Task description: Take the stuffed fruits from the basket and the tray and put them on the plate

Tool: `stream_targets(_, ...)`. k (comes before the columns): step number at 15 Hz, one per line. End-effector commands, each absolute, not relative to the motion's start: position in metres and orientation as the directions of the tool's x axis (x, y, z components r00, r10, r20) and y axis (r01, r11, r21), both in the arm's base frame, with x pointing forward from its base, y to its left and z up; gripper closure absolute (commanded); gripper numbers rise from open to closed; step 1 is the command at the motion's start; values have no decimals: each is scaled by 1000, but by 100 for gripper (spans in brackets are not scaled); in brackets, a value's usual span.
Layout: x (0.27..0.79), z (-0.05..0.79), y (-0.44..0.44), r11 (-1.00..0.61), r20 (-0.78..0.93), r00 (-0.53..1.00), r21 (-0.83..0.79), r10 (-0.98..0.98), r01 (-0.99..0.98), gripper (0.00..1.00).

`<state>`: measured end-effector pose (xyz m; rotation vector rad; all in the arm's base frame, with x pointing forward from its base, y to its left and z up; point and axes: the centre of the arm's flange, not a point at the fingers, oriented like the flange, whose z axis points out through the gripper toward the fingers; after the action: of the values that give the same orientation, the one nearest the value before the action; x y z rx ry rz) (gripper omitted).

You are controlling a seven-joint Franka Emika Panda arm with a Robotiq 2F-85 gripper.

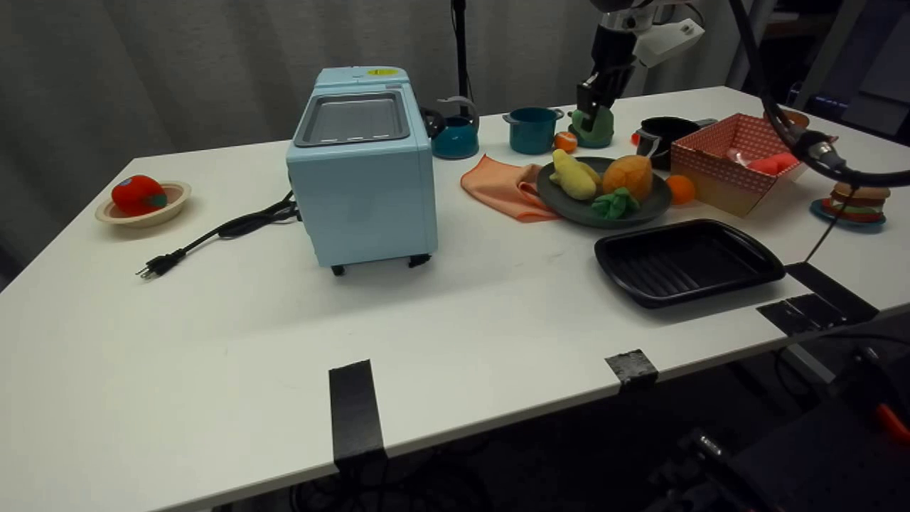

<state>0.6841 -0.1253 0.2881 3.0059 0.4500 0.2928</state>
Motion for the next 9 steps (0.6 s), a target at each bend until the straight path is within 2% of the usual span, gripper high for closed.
stream_targets(1, 682, 294, -126, -951, 159, 939, 118, 304, 287, 28)
stream_targets(3, 678, 295, -124, -951, 160, 939, 120, 303, 286, 12)
stream_targets(5, 673, 297, -123, -952, 164, 940, 117, 301, 284, 1)
stream_targets(9, 663, 309, -124, -954, 184, 938, 116, 293, 276, 0)
